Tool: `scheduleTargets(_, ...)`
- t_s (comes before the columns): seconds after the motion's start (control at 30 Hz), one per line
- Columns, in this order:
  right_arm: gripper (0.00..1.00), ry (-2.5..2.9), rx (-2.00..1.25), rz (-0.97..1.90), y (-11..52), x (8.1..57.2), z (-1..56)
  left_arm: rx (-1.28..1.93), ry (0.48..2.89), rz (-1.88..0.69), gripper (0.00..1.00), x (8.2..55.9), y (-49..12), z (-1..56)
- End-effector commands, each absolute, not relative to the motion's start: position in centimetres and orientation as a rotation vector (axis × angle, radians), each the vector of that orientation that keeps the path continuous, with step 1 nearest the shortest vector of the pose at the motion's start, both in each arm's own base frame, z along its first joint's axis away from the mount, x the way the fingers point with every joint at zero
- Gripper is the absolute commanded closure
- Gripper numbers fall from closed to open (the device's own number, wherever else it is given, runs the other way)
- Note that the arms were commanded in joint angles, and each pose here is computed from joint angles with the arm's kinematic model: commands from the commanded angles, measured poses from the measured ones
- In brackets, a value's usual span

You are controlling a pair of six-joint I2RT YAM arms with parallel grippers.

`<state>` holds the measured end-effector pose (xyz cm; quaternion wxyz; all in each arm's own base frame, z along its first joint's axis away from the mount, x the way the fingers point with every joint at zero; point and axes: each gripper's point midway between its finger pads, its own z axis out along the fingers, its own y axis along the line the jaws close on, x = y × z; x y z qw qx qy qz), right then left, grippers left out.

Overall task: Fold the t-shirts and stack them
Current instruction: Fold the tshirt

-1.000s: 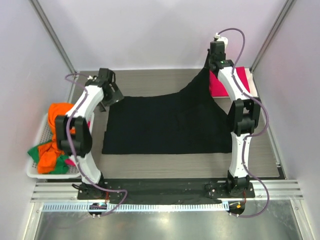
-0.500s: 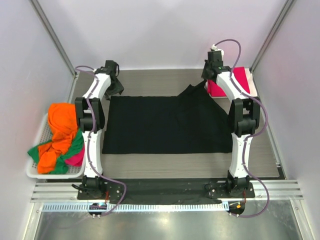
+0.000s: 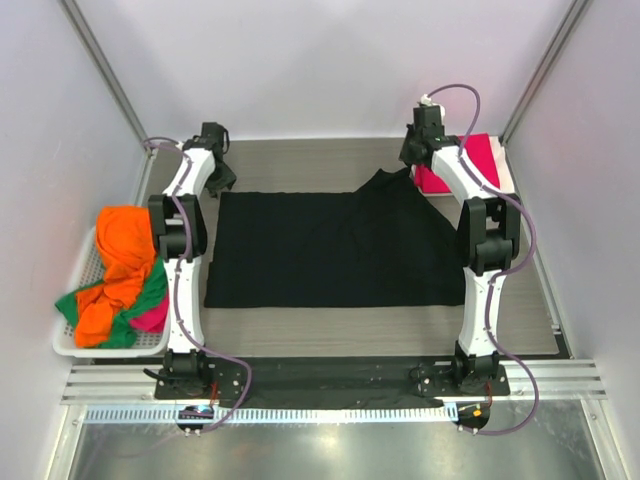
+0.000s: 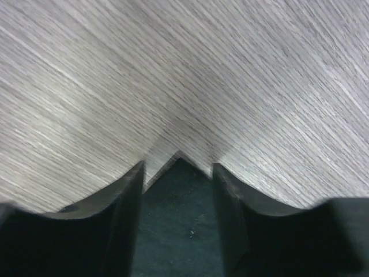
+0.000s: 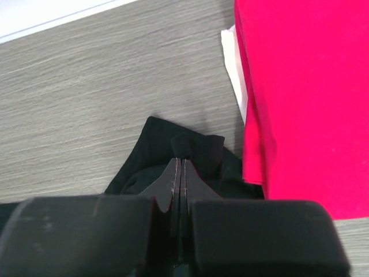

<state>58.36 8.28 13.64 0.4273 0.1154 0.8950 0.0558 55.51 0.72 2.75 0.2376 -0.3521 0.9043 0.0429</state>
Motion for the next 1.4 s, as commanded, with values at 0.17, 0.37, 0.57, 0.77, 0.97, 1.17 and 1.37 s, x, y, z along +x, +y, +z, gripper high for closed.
scheduleTargets(0.17, 0.99, 2.153, 0.284, 0.187, 9.0, 58.2, 17.6, -1.002, 2.457, 0.036, 0.61, 56.3, -0.4, 2.0)
scheduleTargets(0.37, 0.99, 2.151, 0.282, 0.187, 9.0, 58.1, 17.7, -1.004, 2.444, 0.019, 0.85, 56.4, -0.5, 2.5)
scheduleTargets(0.57, 0.99, 2.140, 0.285, 0.200, 9.0, 57.7, 18.6, -0.976, 2.415, 0.000, 1.00, 56.4, -0.5, 4.9)
scheduleTargets(0.77, 0.99, 2.110, 0.263, 0.241, 9.4, 56.8, 21.2, -0.937, 2.378, 0.009, 1.00, 55.6, -0.1, 8.9)
scheduleTargets(0.97, 0.99, 2.110, 0.234, 0.260, 9.3, 53.4, 22.9, -0.916, 2.335, -0.020, 1.00, 52.8, 0.0, 12.4)
scheduleTargets(1.17, 0.99, 2.142, 0.216, 0.265, 8.7, 48.4, 22.3, -0.859, 2.304, -0.036, 1.00, 49.8, 0.1, 14.3)
scheduleTargets(1.37, 0.99, 2.160, 0.235, 0.249, 7.6, 43.1, 21.3, -0.848, 2.269, -0.030, 1.00, 46.3, 0.6, 15.3)
